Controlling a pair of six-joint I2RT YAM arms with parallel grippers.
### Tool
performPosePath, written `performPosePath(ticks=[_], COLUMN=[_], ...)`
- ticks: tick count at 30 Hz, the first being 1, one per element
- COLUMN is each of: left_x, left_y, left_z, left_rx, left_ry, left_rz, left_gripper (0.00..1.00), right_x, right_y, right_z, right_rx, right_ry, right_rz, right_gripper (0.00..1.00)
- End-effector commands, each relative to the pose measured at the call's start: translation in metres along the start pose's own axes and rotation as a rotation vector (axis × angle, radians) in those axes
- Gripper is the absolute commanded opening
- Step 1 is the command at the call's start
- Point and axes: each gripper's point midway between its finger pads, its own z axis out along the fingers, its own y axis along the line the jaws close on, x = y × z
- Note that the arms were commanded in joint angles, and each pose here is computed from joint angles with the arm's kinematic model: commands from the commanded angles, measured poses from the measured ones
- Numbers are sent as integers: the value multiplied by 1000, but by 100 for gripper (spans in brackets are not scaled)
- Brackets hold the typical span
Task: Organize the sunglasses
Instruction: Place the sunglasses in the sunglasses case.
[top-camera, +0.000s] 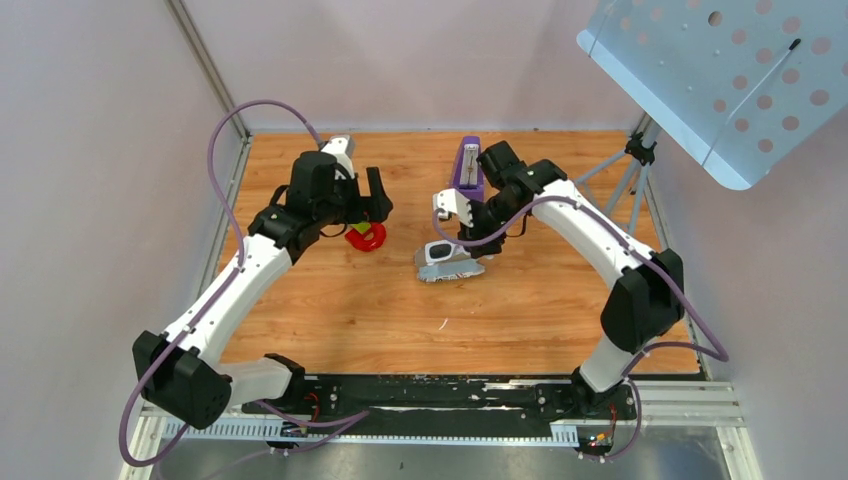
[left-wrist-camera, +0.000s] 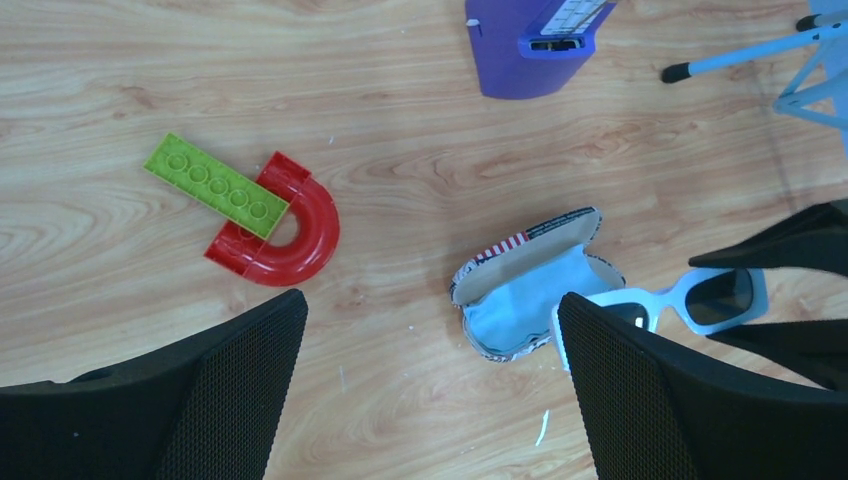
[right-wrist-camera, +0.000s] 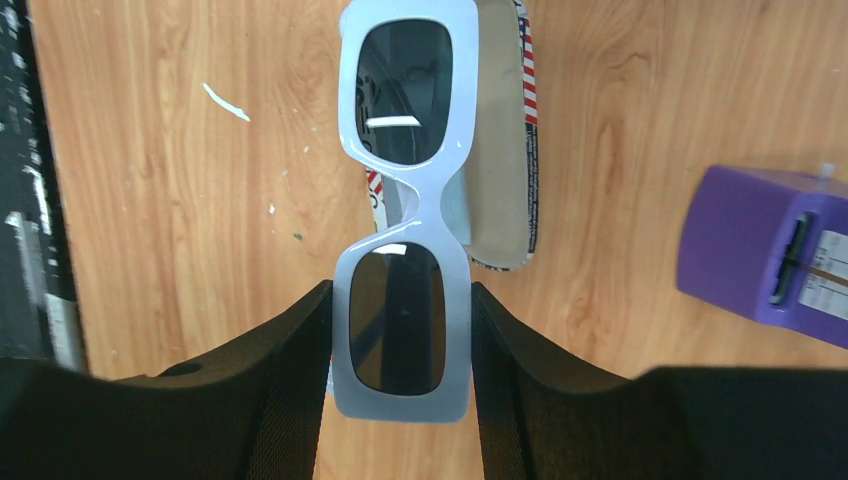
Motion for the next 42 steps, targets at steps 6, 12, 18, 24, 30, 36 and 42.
performPosePath(ticks=[6,12,18,24,30,36,42], left_x=[13,19,23,26,27,35,40], left_y=[-6,-5,-3,1,14,18,20], left_z=[10,14,16,18,18,18,20], left_rx=[57,56,53,37,-1,-1,2], left_ry=[41,53,66,69,73,85,91], left_rz=[-27,-27,-11,-8,-25,-31,-30], left_gripper=[100,99,99,99,99,99,99], right_x=[-8,6,15,25,31,28,33], right_y=[-5,-13,-18,-18,-20,-29,-30], right_z=[9,30,41,53,65,71,78], right_rx=[-213,-279,-296,-321,-344,-349,-359], right_ry=[-169,-176,-164,-144,-138,-166,-161], right_rz=[250,327,334,356,386,414,424], right_gripper=[15,12,9,9,9,9,8])
